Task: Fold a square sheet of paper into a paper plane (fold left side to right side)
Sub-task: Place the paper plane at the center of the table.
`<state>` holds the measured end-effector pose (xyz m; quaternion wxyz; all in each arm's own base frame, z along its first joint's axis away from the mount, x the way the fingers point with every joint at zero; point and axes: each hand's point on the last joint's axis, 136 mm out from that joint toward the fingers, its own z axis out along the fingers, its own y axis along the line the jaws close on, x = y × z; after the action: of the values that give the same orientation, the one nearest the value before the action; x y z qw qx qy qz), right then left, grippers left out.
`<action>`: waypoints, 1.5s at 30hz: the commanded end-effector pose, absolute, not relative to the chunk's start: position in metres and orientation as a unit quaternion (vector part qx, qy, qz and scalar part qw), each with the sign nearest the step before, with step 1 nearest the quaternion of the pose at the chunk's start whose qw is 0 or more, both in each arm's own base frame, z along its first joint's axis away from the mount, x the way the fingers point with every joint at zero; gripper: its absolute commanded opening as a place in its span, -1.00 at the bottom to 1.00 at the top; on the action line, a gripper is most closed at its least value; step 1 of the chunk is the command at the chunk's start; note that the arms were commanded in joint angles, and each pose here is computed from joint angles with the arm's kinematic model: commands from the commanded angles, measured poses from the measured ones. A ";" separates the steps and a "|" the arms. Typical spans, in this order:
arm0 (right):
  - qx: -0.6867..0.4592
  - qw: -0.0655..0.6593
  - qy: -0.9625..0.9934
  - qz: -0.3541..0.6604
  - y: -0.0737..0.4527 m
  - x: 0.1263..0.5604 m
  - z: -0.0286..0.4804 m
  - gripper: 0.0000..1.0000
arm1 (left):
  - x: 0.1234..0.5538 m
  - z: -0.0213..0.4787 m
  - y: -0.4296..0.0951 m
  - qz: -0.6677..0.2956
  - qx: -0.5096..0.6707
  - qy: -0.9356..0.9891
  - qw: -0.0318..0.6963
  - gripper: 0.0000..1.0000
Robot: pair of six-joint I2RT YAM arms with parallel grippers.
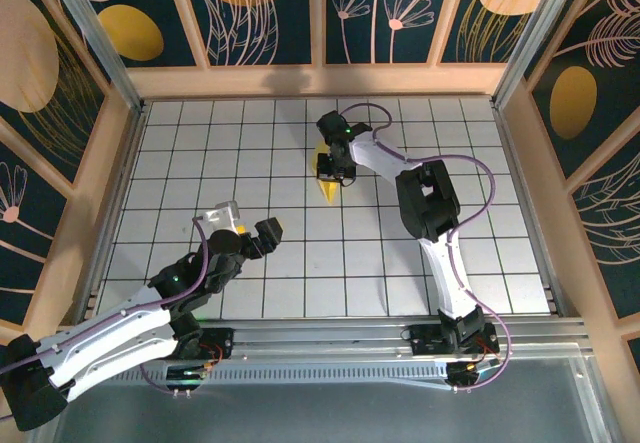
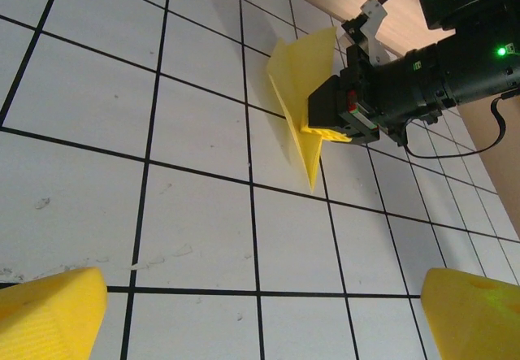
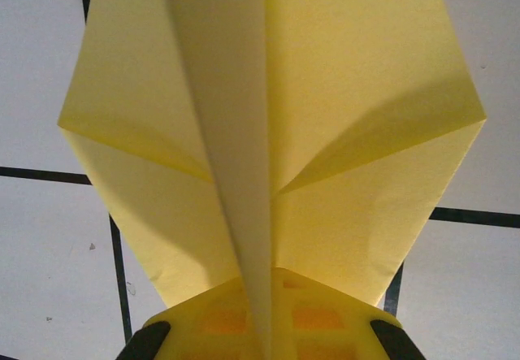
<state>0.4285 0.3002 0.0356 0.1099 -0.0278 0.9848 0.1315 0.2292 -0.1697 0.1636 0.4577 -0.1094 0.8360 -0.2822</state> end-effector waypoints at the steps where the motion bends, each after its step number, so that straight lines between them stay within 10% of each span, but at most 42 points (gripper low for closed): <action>1: -0.035 0.087 0.987 0.128 0.297 0.426 0.029 -0.96 | 0.230 0.163 -0.171 -0.281 -0.098 0.836 0.462 0.97; 45: 0.005 0.084 0.989 0.121 0.291 0.426 0.028 -0.40 | 0.229 0.158 -0.161 -0.252 -0.113 0.848 0.452 0.98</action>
<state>0.4287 0.3012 0.0235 0.0836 -0.0140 0.9863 0.1415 0.2273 -0.1685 0.1542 0.4485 -0.0998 0.8474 -0.2661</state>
